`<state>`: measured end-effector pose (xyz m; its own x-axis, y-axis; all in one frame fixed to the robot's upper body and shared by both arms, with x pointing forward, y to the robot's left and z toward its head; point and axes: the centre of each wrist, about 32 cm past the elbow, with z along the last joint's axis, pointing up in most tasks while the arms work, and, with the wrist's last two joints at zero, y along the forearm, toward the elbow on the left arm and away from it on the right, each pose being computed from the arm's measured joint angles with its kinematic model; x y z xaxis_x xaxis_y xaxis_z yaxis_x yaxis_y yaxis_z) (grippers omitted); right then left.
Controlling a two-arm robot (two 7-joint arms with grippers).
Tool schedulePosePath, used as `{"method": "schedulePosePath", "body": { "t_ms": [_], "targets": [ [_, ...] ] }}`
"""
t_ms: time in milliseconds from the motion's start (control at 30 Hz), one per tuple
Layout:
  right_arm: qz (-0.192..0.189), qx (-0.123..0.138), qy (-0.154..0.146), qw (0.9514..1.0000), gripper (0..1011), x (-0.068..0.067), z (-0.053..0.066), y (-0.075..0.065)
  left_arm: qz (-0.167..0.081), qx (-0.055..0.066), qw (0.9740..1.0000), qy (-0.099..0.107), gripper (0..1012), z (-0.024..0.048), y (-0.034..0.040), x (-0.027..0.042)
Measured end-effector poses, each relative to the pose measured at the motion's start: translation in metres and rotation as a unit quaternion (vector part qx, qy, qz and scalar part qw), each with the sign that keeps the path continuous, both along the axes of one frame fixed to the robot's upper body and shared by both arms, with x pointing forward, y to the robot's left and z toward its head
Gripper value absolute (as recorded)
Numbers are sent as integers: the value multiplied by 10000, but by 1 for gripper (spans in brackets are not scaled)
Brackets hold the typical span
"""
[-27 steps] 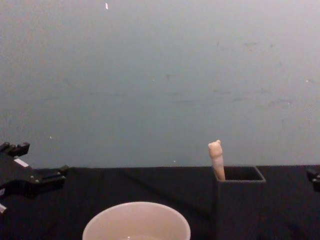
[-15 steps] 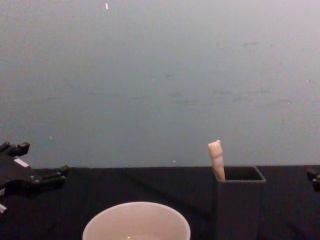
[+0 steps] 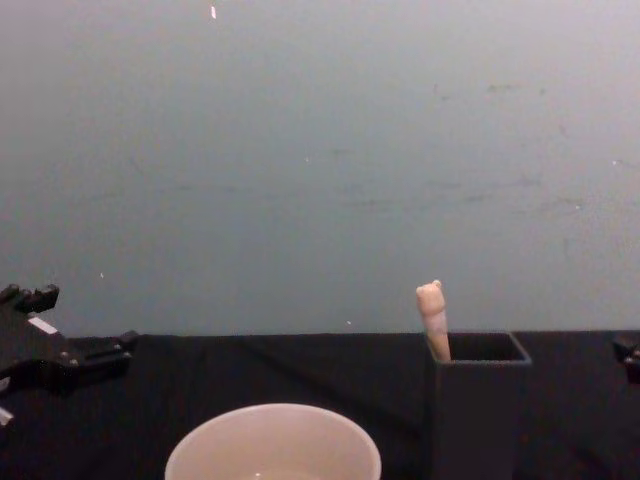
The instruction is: Pick up the stirring spoon with one hand, stir inside the cup, then place it back in its original position.
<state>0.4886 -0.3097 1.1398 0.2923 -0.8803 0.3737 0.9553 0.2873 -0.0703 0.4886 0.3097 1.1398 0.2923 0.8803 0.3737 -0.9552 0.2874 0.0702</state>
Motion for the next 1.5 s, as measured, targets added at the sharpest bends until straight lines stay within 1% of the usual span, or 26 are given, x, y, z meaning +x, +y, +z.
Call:
{"method": "schedulePosePath", "body": {
  "t_ms": [1267,1367,1500],
  "targets": [
    [0,0,1,10000,1000,0,0,-1,0,0,10000,0,1001,0,0,0],
    [42,37,-29,10000,1000,-7,26,13,0,0,10000,0,1001,0,0,0],
    [142,133,-42,9998,1000,-21,103,34,0,0,10000,0,1001,0,0,0]
  ]
}}
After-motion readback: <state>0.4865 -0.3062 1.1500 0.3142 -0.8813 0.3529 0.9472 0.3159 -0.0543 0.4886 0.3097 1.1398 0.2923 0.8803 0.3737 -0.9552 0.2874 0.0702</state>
